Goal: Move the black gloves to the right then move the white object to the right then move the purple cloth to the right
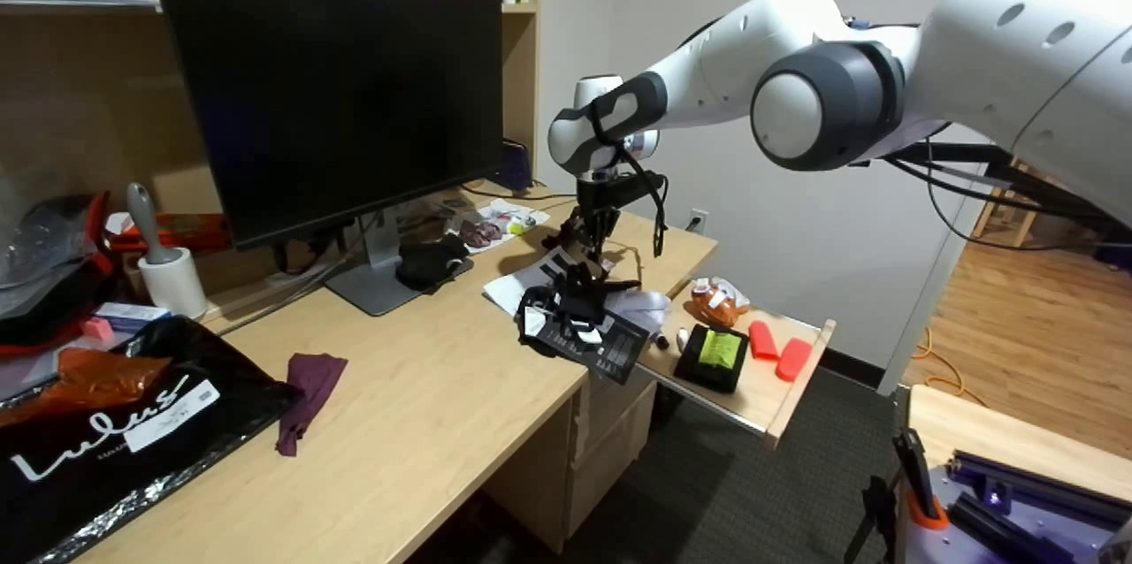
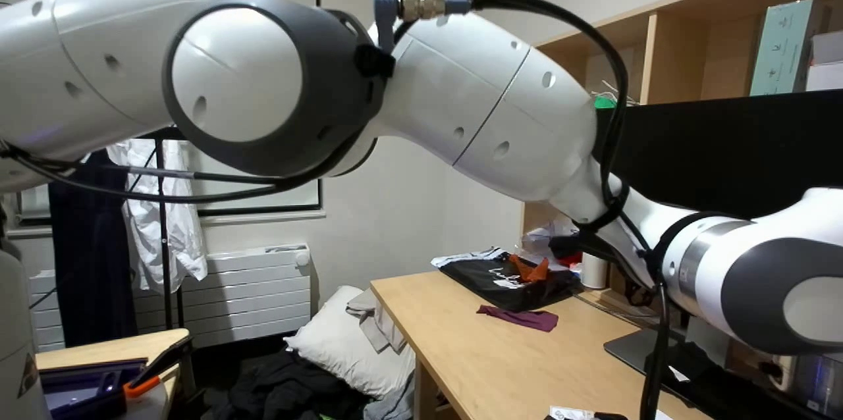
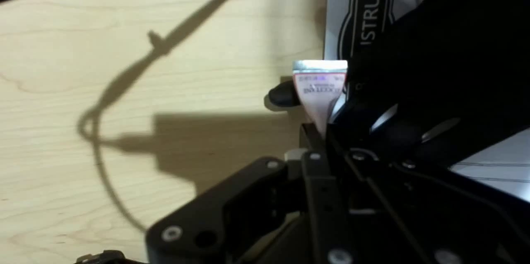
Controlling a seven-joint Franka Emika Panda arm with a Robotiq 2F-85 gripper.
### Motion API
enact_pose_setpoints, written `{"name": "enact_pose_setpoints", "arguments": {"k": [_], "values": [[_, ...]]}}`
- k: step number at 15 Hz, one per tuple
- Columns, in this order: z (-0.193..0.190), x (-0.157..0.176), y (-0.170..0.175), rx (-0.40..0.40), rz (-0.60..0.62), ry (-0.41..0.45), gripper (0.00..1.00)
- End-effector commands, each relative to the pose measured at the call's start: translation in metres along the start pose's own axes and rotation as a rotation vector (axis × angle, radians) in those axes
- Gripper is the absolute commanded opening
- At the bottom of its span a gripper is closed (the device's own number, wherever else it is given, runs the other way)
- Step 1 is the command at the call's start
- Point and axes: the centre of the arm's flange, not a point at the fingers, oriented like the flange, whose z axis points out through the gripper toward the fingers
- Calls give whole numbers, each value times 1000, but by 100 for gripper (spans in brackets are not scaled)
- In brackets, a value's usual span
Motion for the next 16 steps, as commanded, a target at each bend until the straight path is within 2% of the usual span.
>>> {"name": "enact_pose_setpoints", "arguments": {"k": [1, 4, 5, 6, 7, 12, 16], "values": [[15, 25, 5, -70, -9, 4, 6], [30, 23, 14, -96, -7, -7, 6], [33, 22, 16, -102, -10, -14, 32], [35, 20, 18, -105, -6, -10, 32], [34, 19, 17, -104, -4, -6, 36], [11, 15, 5, -80, -26, 20, 68], [-34, 13, -13, -88, -54, 93, 94]]}}
